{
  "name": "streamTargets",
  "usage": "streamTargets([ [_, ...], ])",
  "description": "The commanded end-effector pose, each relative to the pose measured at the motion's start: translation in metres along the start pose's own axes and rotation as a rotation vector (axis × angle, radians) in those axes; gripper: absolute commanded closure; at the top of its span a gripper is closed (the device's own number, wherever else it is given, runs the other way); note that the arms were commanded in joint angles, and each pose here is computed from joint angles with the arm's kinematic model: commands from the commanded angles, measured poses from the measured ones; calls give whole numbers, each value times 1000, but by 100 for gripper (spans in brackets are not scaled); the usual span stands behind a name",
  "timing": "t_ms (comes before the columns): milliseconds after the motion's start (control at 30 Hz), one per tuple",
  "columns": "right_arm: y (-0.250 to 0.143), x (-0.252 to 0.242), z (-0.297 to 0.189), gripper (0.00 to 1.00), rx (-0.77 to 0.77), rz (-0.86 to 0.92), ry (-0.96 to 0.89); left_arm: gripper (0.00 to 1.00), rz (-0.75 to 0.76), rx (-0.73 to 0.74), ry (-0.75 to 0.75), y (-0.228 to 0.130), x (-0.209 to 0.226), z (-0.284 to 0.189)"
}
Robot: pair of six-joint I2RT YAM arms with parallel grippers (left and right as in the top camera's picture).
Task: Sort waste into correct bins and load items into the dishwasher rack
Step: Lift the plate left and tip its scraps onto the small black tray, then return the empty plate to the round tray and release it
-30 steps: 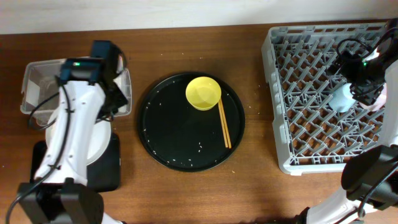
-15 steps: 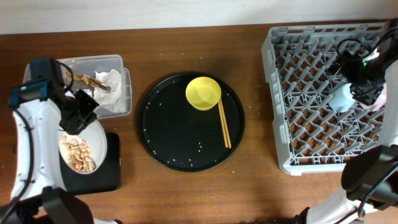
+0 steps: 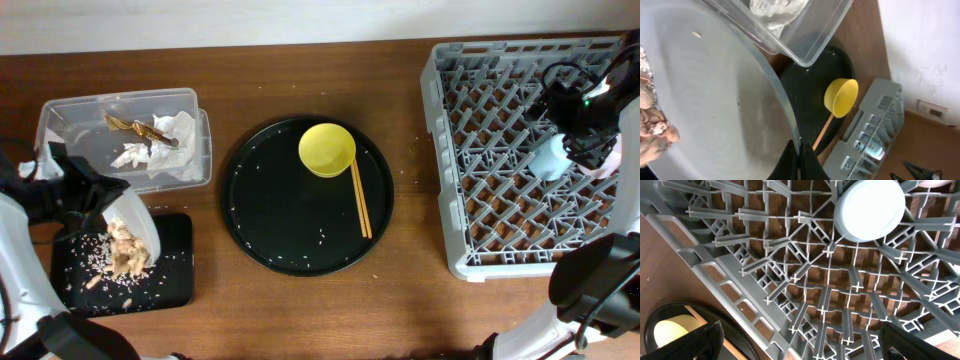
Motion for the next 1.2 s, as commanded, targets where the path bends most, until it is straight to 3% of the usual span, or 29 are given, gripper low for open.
streamTargets([
  [0,1,1,-7,2,-21,-10,7,99,42,-27,-145,-3,-6,-17],
  [133,1,1,-7,2,-21,-10,7,99,21,-39,-215,-4,2,-31],
  [200,1,1,-7,2,-21,-10,7,99,45,-35,-319,-8,-4,-37],
  [467,1,1,-7,2,-21,-10,7,99,56,-113,-347,1,10,-52],
  [500,1,1,-7,2,-21,-10,7,99,-20,-63,-365,-9,10,-50],
  [633,1,1,-7,2,-21,-10,7,99,75,-120,-355,2,12,-50],
  [667,1,1,-7,2,-21,-10,7,99,27,-86,-386,-5,9,-50],
  [700,1,1,-7,2,-21,-10,7,99,121,-114,-467,-4,1,-54],
  [833,1,1,-7,2,-21,-10,7,99,106,-89,-481,-11,0,-55],
  [967,1,1,-7,2,-21,-10,7,99,51,19,-498,-33,-11,-50],
  [1167,1,1,-7,2,-21,-10,7,99,370,307,-524,-106,-94,-9],
])
Point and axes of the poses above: each gripper's point midway between its finger pads, its own z axis out along the fingers, its own x axis along the line the jaws close on, y = z × x, the point moved 7 cm from there along -z, back along the fingers, and after that the axes turned 4 degrees about z, right-handed, at the moved point
